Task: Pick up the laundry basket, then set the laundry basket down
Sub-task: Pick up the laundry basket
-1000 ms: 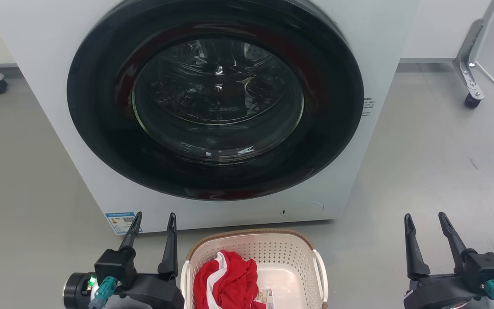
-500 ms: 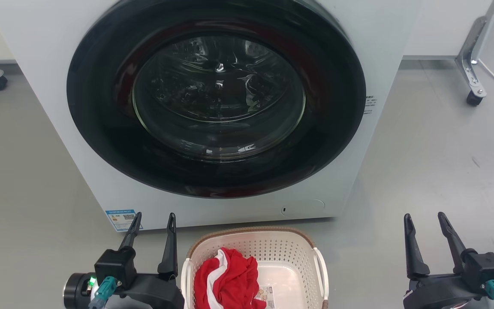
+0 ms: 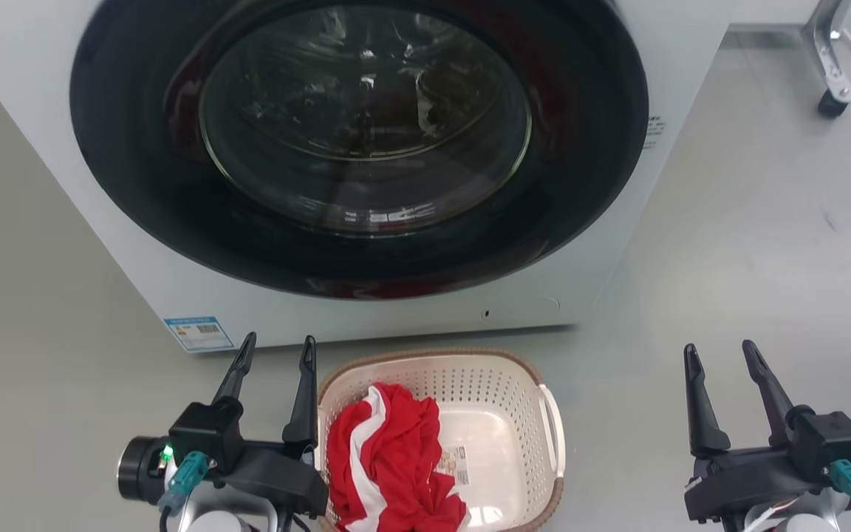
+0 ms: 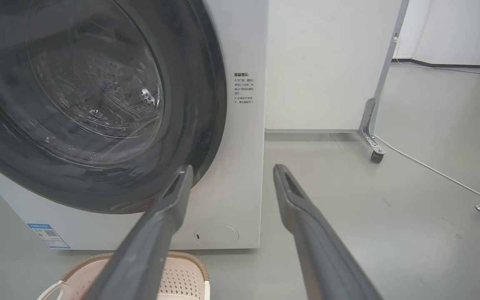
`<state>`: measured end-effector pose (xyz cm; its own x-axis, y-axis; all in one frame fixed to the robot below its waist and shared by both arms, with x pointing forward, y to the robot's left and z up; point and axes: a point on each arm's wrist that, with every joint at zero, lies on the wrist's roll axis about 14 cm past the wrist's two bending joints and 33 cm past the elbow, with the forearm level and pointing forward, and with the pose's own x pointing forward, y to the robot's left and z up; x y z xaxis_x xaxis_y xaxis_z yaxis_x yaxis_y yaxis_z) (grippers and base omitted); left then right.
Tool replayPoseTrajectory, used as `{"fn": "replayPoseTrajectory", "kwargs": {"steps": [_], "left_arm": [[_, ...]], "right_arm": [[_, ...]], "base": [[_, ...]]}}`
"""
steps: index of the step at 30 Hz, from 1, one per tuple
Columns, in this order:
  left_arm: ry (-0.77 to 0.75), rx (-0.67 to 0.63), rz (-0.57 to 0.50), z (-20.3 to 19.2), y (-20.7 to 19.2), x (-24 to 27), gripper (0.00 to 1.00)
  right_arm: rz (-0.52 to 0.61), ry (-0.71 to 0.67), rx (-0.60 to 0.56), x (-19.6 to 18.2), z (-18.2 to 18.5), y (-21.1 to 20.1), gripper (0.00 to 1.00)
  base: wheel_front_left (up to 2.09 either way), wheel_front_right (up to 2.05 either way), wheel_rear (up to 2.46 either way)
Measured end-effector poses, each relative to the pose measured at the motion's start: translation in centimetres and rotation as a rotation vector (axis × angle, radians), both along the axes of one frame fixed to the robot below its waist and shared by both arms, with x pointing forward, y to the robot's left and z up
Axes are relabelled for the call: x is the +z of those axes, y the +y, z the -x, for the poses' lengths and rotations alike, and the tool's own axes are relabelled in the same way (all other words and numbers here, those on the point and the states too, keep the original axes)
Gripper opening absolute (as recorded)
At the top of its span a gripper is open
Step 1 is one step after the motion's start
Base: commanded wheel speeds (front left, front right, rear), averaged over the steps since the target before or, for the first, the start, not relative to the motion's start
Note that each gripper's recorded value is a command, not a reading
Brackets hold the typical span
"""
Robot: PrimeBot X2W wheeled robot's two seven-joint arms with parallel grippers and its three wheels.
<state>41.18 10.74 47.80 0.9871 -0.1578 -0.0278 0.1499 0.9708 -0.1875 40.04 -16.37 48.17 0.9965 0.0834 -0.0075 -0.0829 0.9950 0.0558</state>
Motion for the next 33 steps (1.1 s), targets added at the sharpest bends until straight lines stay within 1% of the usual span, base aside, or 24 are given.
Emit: {"fn": "replayPoseTrajectory", "kwargs": {"steps": [8,17,23,30,33], "left_arm": [[0.075,-0.013,-0.002,-2.0,-0.5,-3.0,1.0],[0.203,-0.023,-0.013,-4.3,-0.9,-7.6,1.0],[0.282,-0.034,-0.016,-5.3,-1.0,-10.6,1.0],[0.363,-0.064,-0.016,-7.9,-1.7,-13.8,1.0],[0.41,-0.076,-0.021,-9.2,-1.9,-15.8,1.0]], "right_arm": [[-0.011,0.067,0.024,-2.7,-1.8,0.7,1.0],[-0.013,0.148,0.039,-6.2,-4.1,0.9,1.0],[-0.031,0.181,0.056,-8.0,-5.7,1.8,1.0],[-0.029,0.235,0.065,-11.1,-8.0,2.1,1.0],[-0.027,0.262,0.087,-12.8,-9.5,2.6,1.0]], "base": [[0.0,0.0,0.0],[0.0,0.0,0.0],[0.0,0.0,0.0],[0.0,0.0,0.0],[0.0,0.0,0.0]]}}
